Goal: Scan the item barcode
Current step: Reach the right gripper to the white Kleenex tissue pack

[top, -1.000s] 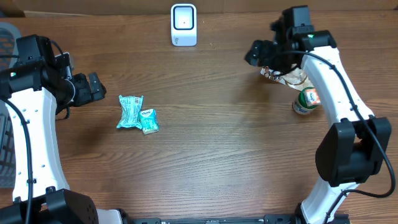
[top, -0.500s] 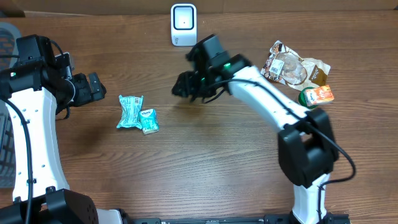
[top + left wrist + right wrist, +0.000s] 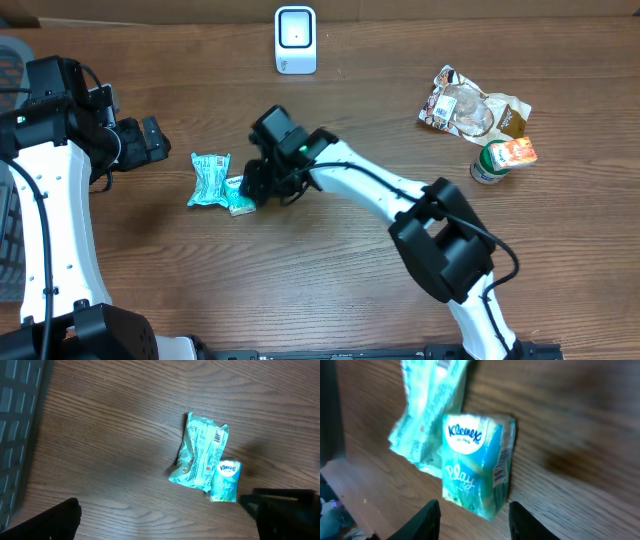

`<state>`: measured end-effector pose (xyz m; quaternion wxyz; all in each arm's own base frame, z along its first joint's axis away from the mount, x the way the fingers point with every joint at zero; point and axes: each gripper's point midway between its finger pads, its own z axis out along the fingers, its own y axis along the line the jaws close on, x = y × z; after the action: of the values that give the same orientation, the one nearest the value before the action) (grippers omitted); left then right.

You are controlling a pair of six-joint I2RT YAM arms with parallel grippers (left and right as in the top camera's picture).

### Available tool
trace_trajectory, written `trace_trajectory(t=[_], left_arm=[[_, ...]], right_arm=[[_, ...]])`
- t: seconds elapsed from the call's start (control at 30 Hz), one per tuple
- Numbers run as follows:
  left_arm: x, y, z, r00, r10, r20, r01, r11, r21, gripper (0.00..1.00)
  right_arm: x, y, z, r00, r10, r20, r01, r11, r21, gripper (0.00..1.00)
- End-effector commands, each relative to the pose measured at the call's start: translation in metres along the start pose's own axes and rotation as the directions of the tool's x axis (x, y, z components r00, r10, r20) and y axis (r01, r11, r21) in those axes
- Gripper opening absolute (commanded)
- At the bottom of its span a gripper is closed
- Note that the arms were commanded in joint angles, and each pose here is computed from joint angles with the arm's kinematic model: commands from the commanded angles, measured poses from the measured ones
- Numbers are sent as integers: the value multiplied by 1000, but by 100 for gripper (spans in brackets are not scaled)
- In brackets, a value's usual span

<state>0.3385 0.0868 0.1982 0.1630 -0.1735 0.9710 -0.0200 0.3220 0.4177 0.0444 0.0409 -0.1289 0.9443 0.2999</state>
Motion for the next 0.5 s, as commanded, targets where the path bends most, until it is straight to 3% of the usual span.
trace_trajectory(t=[0.0, 0.33, 0.47], left_arm=[[-1, -3, -4, 1000, 11, 12, -11, 1000, 6, 100], [-1, -3, -4, 1000, 11, 12, -11, 1000, 6, 100], [-1, -3, -4, 1000, 11, 12, -11, 1000, 6, 100]], right_arm=[[14, -10, 24, 999, 39, -33, -38, 998, 46, 40], [16, -11, 29, 997, 62, -36, -60, 997, 51, 26], [13, -16, 29, 997, 81, -13, -80, 994, 77, 8]])
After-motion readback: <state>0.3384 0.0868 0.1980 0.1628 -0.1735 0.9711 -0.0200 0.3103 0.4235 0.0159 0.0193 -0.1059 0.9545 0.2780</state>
